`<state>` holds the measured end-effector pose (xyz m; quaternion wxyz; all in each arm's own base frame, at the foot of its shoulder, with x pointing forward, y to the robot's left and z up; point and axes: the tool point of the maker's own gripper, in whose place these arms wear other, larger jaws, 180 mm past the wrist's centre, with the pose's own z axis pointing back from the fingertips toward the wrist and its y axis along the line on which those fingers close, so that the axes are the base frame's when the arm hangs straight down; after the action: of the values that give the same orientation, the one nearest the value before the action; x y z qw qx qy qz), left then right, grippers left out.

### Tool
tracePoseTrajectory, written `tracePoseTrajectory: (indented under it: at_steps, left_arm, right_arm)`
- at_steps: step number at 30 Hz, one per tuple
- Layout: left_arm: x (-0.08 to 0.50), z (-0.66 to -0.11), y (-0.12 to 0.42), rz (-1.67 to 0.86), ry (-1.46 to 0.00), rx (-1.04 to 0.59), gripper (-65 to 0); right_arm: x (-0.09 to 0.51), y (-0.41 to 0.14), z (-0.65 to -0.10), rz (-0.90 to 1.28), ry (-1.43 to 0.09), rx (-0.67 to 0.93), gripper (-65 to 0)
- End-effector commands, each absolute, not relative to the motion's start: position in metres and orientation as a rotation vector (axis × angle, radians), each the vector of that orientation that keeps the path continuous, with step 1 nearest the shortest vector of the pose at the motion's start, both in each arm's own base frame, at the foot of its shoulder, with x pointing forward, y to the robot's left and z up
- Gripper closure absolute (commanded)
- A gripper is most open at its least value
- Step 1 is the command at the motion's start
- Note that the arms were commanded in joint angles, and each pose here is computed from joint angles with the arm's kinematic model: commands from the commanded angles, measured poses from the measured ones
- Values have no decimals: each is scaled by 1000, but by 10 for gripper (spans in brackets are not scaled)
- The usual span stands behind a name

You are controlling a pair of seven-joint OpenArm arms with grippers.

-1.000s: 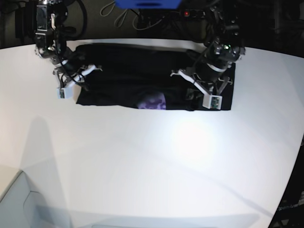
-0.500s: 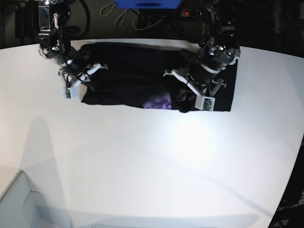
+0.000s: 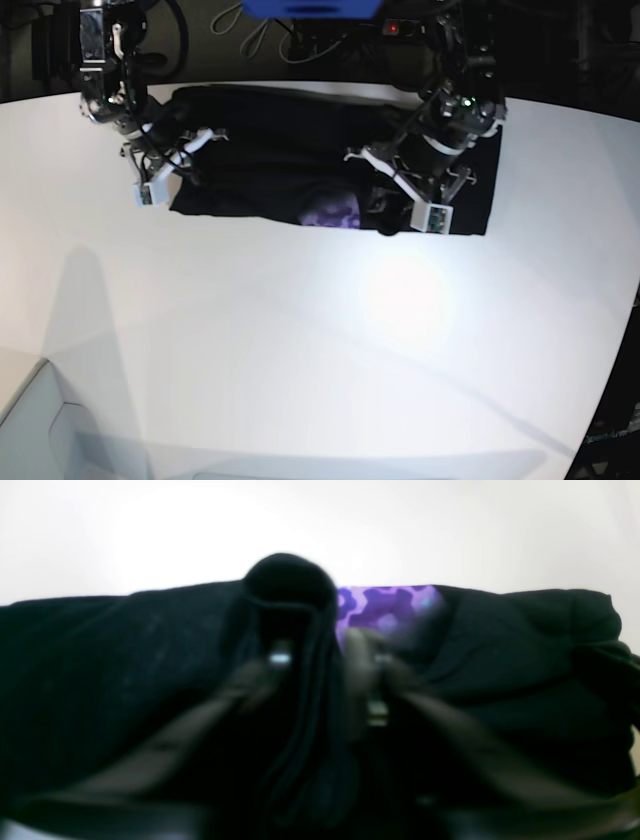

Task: Layout the t-shirt on the table in an organized manner, then fold the t-shirt properly
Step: 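Move the left gripper inward and grasp the strip's middle, then fold the strip end over with the left gripper toward the right gripper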

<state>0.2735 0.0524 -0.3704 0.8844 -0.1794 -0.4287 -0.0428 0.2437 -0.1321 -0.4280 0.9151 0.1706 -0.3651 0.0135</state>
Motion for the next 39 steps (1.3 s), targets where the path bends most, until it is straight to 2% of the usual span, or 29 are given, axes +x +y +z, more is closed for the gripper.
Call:
tracePoseTrajectory:
  at_steps: [1,3,4,6,9,12,16,17,19,24,25,28,32,35,39]
  left_arm:
    - [279,-357,44,-98,-938,-411,-294]
    - [276,-355,29,-153,-932,-448,-432]
    - [274,-353,24,-188,-938,-460,-477]
    - [270,-350,16,-223,-935,-508,-517]
    - [272,-336,19,-169,-962,-596,-517]
    - [281,-317,49,-87,-1027,-614,-517]
    - [290,-315,109,-11,-1064,-501,-514]
    - [291,-320,122,-1,-1057,-473,-502]
    - [293,-334,148,24,-1028,-418,-412]
    - [294,-371,194,102,-945,-348,-35]
    - [292,-378,201,124,-928,-337,0]
    - [287,-398,213,178,-884,-326,-21]
    - [282,-409,213,194,-855,-332,-21]
    - [282,-411,213,198,-849,-333,-21]
    - [281,-411,212,198,-849,-335,-21]
  right_arm:
    - [249,-136,-420,36,-776,340,0]
    - [248,-136,-421,36,-775,340,0]
    - [248,-136,-421,36,-775,340,0]
    - [249,-136,-421,35,-775,339,0]
    - [249,-136,-421,35,-775,339,0]
    - [249,-136,-420,35,-776,339,0]
    - [245,-135,-425,43,-739,339,-91]
    - [244,-135,-426,48,-724,338,-113]
    - [242,-134,-428,54,-698,336,-165]
    - [253,-131,-407,81,-751,336,-287]
    - [256,-130,-400,89,-769,335,-307]
    - [256,-136,-384,87,-798,315,-347]
    - [259,-151,-369,55,-835,282,-365]
    - [256,-170,-375,-8,-820,251,-367]
    - [248,-169,-389,-34,-775,264,-380]
